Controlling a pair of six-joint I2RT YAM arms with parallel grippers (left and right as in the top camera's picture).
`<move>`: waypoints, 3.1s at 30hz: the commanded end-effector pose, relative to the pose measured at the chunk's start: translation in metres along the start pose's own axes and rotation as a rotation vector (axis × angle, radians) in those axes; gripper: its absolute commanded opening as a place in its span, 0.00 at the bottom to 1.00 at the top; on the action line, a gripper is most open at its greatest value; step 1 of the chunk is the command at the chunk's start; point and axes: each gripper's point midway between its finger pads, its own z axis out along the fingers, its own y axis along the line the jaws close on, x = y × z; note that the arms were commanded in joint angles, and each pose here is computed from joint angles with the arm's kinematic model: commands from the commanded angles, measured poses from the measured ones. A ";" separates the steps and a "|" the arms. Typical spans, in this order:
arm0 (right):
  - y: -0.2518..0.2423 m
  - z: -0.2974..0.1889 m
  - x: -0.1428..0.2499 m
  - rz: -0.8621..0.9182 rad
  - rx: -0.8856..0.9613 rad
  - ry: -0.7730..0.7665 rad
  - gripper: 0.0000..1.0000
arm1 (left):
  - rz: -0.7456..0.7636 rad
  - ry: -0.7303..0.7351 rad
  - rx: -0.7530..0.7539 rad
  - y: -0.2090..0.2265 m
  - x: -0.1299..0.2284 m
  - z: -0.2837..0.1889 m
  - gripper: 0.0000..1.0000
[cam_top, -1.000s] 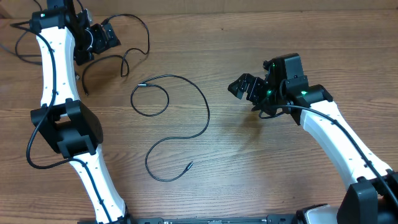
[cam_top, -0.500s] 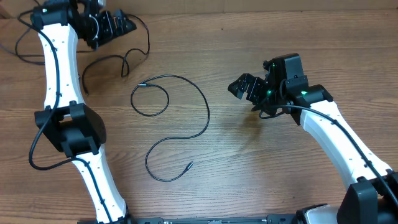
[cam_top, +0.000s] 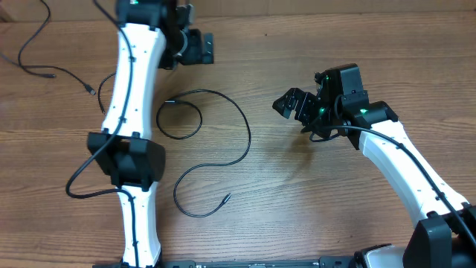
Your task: Untangle cables
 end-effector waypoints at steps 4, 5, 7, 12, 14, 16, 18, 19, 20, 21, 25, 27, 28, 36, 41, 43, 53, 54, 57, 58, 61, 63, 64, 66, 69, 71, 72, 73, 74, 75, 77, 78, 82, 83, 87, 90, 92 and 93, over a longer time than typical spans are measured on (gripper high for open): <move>0.001 0.001 -0.001 -0.006 0.002 -0.006 1.00 | -0.131 -0.042 -0.155 -0.017 0.011 -0.008 1.00; 0.001 0.001 -0.001 -0.006 0.002 -0.006 1.00 | -0.163 -0.038 -0.174 -0.016 0.013 -0.005 1.00; 0.001 0.001 -0.001 -0.006 0.002 -0.006 1.00 | -0.195 -0.013 -0.187 -0.016 0.020 0.003 1.00; 0.002 0.001 -0.001 -0.006 0.002 -0.006 1.00 | -0.200 0.078 -0.235 -0.007 0.040 0.028 1.00; 0.001 0.001 -0.001 -0.006 0.002 -0.006 1.00 | -0.199 0.118 -0.278 0.003 0.050 0.040 1.00; 0.002 0.001 -0.001 -0.006 0.002 -0.006 1.00 | -0.184 0.150 -0.318 0.012 0.059 0.051 0.96; 0.001 0.001 -0.001 -0.006 0.002 -0.006 1.00 | -0.159 0.181 -0.325 0.016 0.066 0.063 0.92; 0.002 0.001 -0.001 -0.006 0.002 -0.006 1.00 | -0.141 0.197 -0.325 0.018 0.070 0.071 0.89; 0.001 0.001 -0.001 -0.006 0.002 -0.006 1.00 | -0.123 0.209 -0.327 0.019 0.074 0.077 0.87; 0.002 0.001 -0.001 -0.006 0.002 -0.006 1.00 | -0.100 0.222 -0.328 0.021 0.077 0.084 0.86; 0.002 0.001 -0.001 -0.006 0.002 -0.006 1.00 | -0.061 0.267 -0.329 0.031 0.094 0.114 0.77; 0.002 0.001 -0.001 -0.006 0.002 -0.006 1.00 | -0.037 0.282 -0.283 0.027 0.099 0.127 0.76; 0.001 0.001 -0.001 -0.006 0.002 -0.006 1.00 | -0.027 0.290 -0.250 0.023 0.102 0.132 0.76; 0.001 0.001 -0.001 -0.006 0.002 -0.006 1.00 | -0.016 0.321 -0.239 0.035 0.124 0.164 0.68; 0.001 0.001 -0.001 -0.006 0.002 -0.006 1.00 | 0.022 0.354 -0.216 0.037 0.140 0.177 0.62; 0.001 0.001 -0.001 -0.006 0.002 -0.006 1.00 | 0.021 0.382 -0.153 0.026 0.148 0.180 0.62; 0.001 0.001 -0.001 -0.006 0.002 -0.006 1.00 | 0.087 0.469 0.241 -0.052 0.170 0.176 0.65; 0.002 0.001 -0.001 -0.006 0.002 -0.006 1.00 | 0.094 0.471 0.244 -0.056 0.172 0.176 0.68; 0.001 0.001 -0.001 -0.006 0.002 -0.006 1.00 | 0.094 0.471 0.244 -0.066 0.175 0.178 0.74; 0.001 0.001 -0.001 -0.006 0.002 -0.006 1.00 | 0.086 0.470 0.242 -0.071 0.176 0.179 0.75; 0.002 0.001 -0.001 -0.006 0.002 -0.006 1.00 | 0.097 0.462 0.244 -0.088 0.181 0.182 0.83; 0.001 0.001 -0.001 -0.006 0.002 -0.006 1.00 | 0.134 0.447 0.248 -0.099 0.183 0.185 0.87; 0.001 0.001 -0.001 -0.006 0.002 -0.006 1.00 | 0.145 0.442 0.243 -0.101 0.184 0.186 0.88; 0.001 0.001 -0.001 -0.006 0.002 -0.006 1.00 | 0.154 0.431 0.203 -0.101 0.185 0.189 0.89; 0.002 0.001 -0.001 -0.006 0.002 -0.006 1.00 | 0.084 0.407 0.090 -0.092 0.184 0.194 0.89; 0.002 0.001 -0.001 -0.006 0.002 -0.006 1.00 | -0.031 0.393 0.047 -0.090 0.181 0.196 0.91; 0.001 0.001 -0.001 -0.006 0.002 -0.006 1.00 | -0.078 0.384 0.035 -0.089 0.178 0.197 0.93; 0.001 0.001 -0.001 -0.006 0.002 -0.006 1.00 | -0.119 0.375 0.030 -0.090 0.176 0.197 0.94; 0.001 0.001 -0.001 -0.006 0.002 -0.006 1.00 | -0.152 0.368 0.029 -0.091 0.174 0.198 0.96; 0.001 0.001 -0.001 -0.006 0.002 -0.006 1.00 | -0.185 0.360 0.029 -0.092 0.172 0.199 0.98; 0.001 0.001 -0.001 -0.006 0.002 -0.006 1.00 | -0.215 0.349 0.031 -0.094 0.169 0.200 0.99; 0.002 0.001 -0.001 -0.006 0.002 -0.006 1.00 | -0.218 0.344 0.035 -0.095 0.168 0.200 0.99; 0.001 0.001 -0.001 -0.006 0.002 -0.006 1.00 | -0.216 0.344 0.056 -0.099 0.167 0.200 0.99; 0.001 0.001 -0.001 -0.006 0.002 -0.006 1.00 | -0.203 0.345 0.077 -0.102 0.166 0.199 0.99; 0.001 0.001 -0.001 -0.006 0.002 -0.006 1.00 | -0.067 0.330 0.203 -0.119 0.156 0.194 0.92; 0.002 0.001 -0.001 -0.005 0.001 -0.004 1.00 | -0.005 0.315 0.200 -0.115 0.150 0.191 0.92; 0.003 0.001 0.001 -0.004 -0.006 0.005 1.00 | -0.009 0.308 0.182 -0.107 0.146 0.191 0.94; 0.002 0.001 0.001 -0.004 -0.005 0.005 1.00 | -0.018 0.304 0.178 -0.103 0.143 0.191 0.94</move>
